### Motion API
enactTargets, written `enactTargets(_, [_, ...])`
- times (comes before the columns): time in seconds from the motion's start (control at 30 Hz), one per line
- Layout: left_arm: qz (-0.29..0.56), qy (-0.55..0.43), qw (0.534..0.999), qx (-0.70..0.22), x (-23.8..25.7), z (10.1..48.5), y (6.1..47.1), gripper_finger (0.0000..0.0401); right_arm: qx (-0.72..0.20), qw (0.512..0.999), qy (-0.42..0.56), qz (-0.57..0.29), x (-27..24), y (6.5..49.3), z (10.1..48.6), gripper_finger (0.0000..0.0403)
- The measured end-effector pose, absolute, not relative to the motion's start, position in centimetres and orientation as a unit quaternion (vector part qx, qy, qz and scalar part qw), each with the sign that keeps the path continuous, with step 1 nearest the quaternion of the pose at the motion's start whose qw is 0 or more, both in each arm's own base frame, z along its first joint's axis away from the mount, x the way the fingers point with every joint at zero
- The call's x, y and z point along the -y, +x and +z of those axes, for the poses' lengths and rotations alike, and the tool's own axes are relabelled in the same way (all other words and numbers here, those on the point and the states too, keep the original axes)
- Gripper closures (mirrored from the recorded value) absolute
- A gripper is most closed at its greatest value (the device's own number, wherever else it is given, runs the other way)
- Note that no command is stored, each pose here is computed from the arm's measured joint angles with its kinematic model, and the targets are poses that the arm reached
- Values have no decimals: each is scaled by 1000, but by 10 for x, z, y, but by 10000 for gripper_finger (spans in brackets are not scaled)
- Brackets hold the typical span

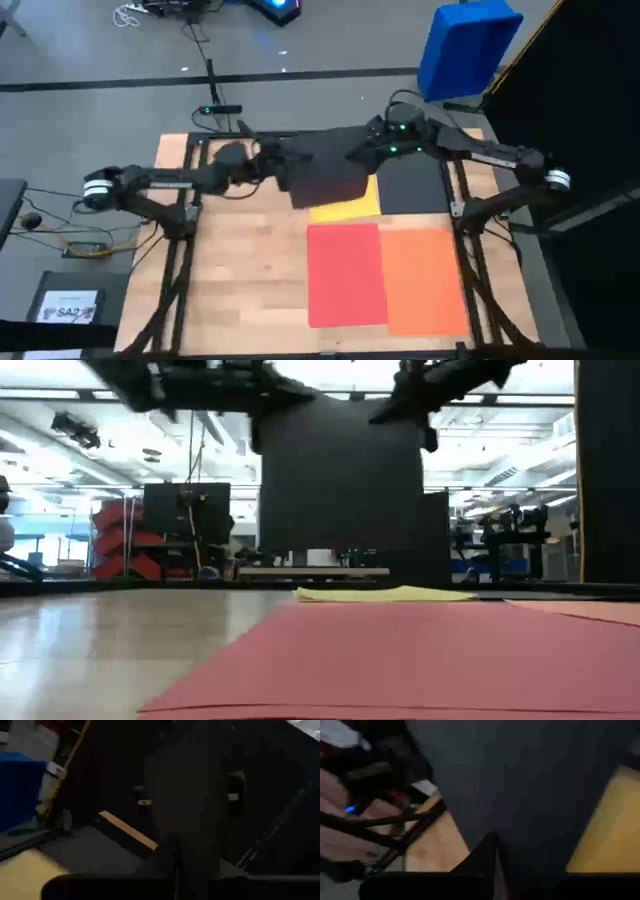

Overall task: Organize paper
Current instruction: Stack the black the paper on top of the black paper

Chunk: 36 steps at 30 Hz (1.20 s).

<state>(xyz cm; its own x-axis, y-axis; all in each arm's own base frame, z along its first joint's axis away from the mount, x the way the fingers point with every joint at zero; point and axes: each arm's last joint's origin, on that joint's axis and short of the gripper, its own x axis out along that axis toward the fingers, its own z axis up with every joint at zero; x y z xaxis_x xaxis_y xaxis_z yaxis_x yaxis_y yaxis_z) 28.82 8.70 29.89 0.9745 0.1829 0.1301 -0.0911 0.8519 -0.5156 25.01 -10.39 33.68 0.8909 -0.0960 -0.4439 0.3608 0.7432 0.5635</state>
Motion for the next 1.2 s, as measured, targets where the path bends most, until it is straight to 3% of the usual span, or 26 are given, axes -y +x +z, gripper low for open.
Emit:
enactTargets(0.37, [17,-255,965,54,-134,297,350,401,-240,886,307,-253,88,199,348,403])
enactTargets(0.67, [38,-217,974,51,-168,292,339,401,-214,877,295,-313,78,158,363,403])
enactTargets(0.9, [31,-210,977,39,-175,289,337,401,-244,845,310,-361,76,147,357,403])
enactTargets(1.2, [40,-187,981,34,-183,288,332,401,-241,832,362,-345,71,147,356,403])
